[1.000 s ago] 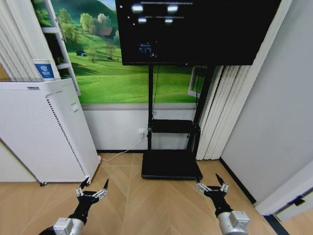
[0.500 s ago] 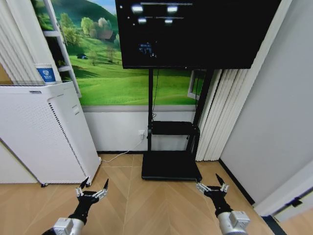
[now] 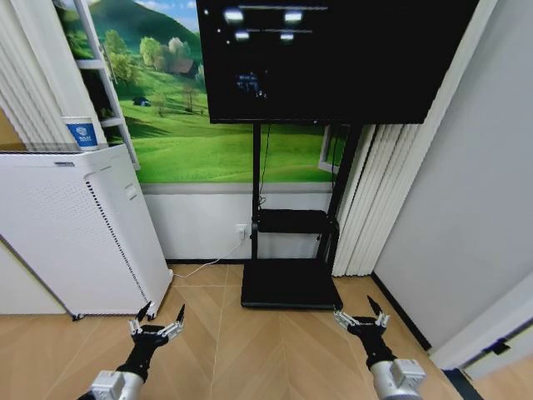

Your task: Pick up the trash bin and place the garbage on the floor into it.

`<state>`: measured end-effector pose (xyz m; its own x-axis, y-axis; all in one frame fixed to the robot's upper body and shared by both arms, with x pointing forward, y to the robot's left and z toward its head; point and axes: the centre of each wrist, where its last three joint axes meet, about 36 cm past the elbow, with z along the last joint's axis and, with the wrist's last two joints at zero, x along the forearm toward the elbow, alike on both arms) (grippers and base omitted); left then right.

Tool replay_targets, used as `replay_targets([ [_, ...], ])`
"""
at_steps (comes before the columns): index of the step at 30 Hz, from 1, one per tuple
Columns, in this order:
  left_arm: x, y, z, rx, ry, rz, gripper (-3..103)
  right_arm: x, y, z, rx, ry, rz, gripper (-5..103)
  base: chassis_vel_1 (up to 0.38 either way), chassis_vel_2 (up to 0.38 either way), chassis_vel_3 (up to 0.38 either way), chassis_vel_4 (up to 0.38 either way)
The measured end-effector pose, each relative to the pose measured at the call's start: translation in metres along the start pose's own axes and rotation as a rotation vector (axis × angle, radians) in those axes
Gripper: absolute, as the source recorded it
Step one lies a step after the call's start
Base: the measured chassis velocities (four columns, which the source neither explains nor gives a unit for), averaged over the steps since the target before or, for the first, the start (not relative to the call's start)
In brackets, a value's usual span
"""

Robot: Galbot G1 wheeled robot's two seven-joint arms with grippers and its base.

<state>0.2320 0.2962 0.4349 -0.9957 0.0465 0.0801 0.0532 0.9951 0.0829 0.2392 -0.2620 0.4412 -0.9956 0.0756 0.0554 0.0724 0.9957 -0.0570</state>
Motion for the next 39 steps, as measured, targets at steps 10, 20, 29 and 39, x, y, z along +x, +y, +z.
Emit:
replay_targets([
  [10,0.0,0.0,0.0,0.0,0.0,0.0,100,0.0,0.0,0.0,0.0,0.0,0.0,100,0.0,0.0,0.0,0.0],
  [20,0.0,0.0,0.0,0.0,0.0,0.0,100,0.0,0.0,0.0,0.0,0.0,0.0,100,0.017,-0.011,-0.011,0.013],
  [29,0.0,0.0,0.0,0.0,0.0,0.0,100,0.0,0.0,0.0,0.0,0.0,0.0,100,0.156,-0.158,-0.17,0.165],
  [39,0.0001,0.0,0.0001,0.0,0.0,0.0,100,0.0003,0.0,0.0002,0.0,0.001,0.0,100,0.231,-0.191,-0.25,0.173],
])
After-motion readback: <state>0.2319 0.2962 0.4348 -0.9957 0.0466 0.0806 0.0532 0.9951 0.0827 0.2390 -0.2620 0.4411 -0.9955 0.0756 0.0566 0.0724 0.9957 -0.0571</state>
